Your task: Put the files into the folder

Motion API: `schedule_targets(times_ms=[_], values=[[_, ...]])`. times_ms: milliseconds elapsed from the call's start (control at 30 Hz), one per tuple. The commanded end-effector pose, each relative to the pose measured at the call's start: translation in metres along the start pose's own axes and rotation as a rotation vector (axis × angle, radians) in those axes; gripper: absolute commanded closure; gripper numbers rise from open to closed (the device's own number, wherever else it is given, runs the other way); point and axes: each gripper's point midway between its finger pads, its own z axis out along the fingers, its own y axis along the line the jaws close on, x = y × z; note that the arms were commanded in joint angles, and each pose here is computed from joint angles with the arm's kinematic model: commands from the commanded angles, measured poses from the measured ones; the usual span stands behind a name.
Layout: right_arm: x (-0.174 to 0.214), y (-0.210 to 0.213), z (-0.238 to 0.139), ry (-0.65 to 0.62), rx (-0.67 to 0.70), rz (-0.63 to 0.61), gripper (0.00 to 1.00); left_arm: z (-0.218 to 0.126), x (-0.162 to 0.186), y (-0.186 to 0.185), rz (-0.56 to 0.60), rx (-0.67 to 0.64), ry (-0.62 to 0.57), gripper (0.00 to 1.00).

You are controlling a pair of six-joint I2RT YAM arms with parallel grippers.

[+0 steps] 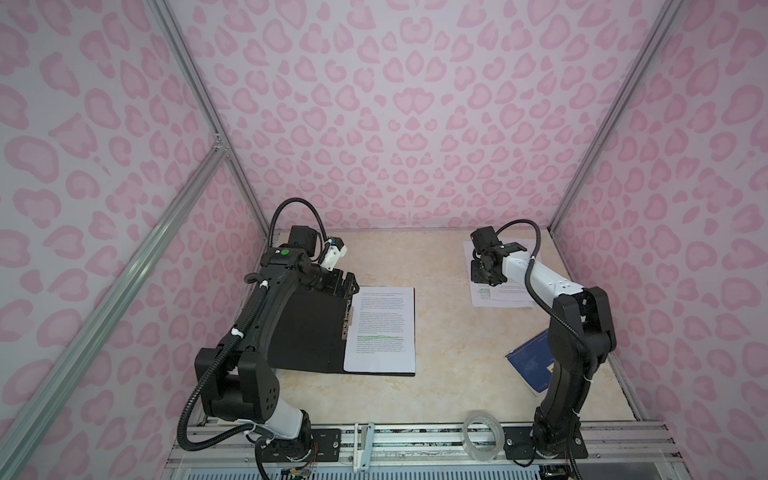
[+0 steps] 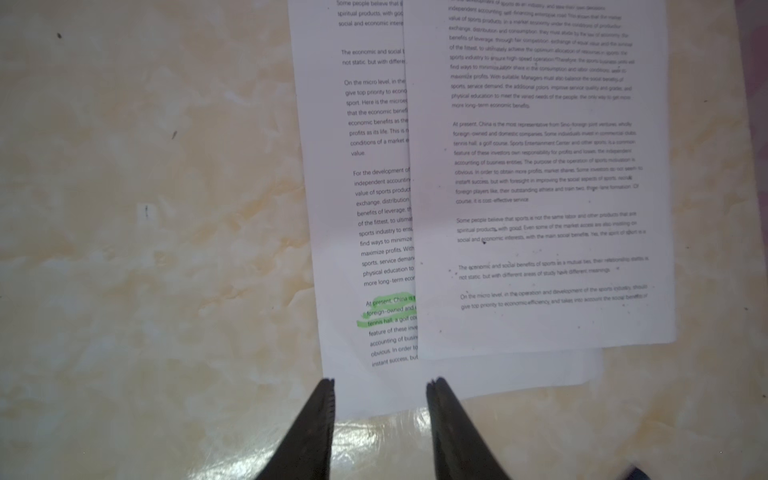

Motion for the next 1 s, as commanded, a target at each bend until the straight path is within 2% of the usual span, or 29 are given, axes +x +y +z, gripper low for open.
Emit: schedule_targets(times_ms=[0, 100, 233, 500, 767, 800, 967], values=[[0.006, -0.018, 0.021, 0.043, 0.081, -0.016, 0.59, 0.006, 0.002, 0.000, 0.012, 0.017, 0.009, 0.02], [0.010, -0.028, 0.039, 0.077, 0.074, 0.030, 0.58, 0.013, 0.007, 0.002, 0.010, 0.019, 0.027, 0.02], [0.015, -0.029, 0.055, 0.107, -0.019, 0.089, 0.58, 0.018, 0.010, 0.005, 0.007, 0.017, 0.037, 0.02], [0.023, -0.018, 0.065, 0.143, -0.117, 0.103, 0.58, 0.021, 0.004, 0.006, -0.003, 0.021, 0.041, 0.02], [0.030, -0.030, 0.072, 0.163, -0.046, 0.079, 0.59, 0.027, 0.004, 0.006, -0.021, 0.038, 0.050, 0.02], [0.044, -0.031, 0.077, 0.194, -0.039, 0.067, 0.59, 0.028, 0.004, 0.006, -0.022, 0.039, 0.051, 0.02], [0.049, -0.031, 0.080, 0.208, -0.040, 0.062, 0.60, 0.029, 0.005, 0.007, -0.024, 0.039, 0.053, 0.02]])
